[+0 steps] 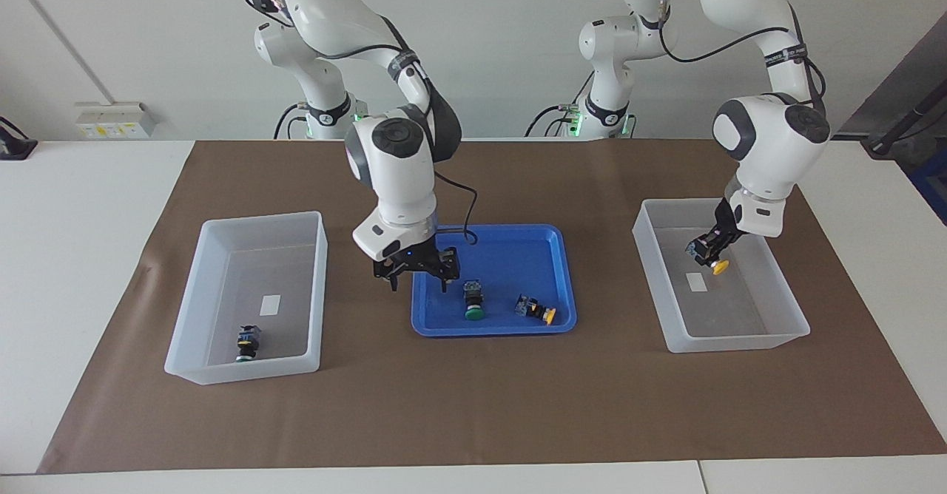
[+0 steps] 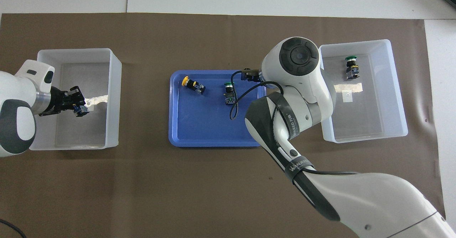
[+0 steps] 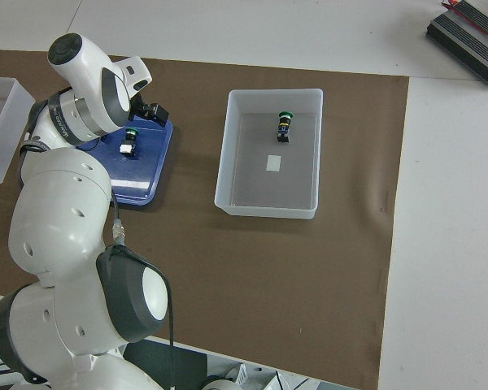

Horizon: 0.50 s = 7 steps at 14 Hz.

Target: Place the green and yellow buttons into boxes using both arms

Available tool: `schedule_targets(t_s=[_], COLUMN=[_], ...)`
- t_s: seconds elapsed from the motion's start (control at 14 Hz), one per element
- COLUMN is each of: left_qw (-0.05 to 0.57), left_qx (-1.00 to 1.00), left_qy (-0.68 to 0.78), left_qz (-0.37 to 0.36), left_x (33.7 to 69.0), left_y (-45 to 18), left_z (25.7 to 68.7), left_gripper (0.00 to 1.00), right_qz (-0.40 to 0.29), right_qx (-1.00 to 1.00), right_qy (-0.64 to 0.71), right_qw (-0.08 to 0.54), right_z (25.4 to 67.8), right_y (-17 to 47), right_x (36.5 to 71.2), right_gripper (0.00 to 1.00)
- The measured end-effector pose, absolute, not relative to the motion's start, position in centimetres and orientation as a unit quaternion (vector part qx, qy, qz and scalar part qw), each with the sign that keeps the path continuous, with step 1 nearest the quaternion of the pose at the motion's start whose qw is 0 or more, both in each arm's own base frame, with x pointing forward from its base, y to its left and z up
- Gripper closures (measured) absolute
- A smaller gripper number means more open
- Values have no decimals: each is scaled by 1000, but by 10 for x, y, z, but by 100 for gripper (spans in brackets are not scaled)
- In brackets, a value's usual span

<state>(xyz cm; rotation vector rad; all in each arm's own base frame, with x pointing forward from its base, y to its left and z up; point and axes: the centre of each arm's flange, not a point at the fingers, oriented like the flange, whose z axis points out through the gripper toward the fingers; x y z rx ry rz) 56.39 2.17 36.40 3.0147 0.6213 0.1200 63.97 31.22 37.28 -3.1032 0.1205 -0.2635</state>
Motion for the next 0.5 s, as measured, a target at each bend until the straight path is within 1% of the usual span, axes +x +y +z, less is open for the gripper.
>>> schedule_targets(t_s=[0.14, 0.21, 0.29, 0.43, 0.5], left_qw=[31, 30, 30, 31, 31], left_qx=[979, 980, 980, 981, 981], left_qy=[195, 192, 190, 188, 187], left_qz=[43, 43, 42, 43, 43], left_x=[557, 554, 552, 552, 552], left_y=[13, 9, 7, 5, 5], left_z=[348, 343, 341, 341, 341], left_gripper=[67, 67, 60, 38, 26], right_qz=[-86, -86, -88, -97, -99], right_qx=[-996, -996, -996, -995, -994], right_qy=[34, 31, 30, 30, 29], right_qw=[15, 16, 18, 25, 27], right_z=[351, 344, 338, 337, 337], right_y=[338, 348, 358, 368, 372], right_x=[646, 648, 648, 648, 646], right_gripper=[1, 4, 9, 8, 10])
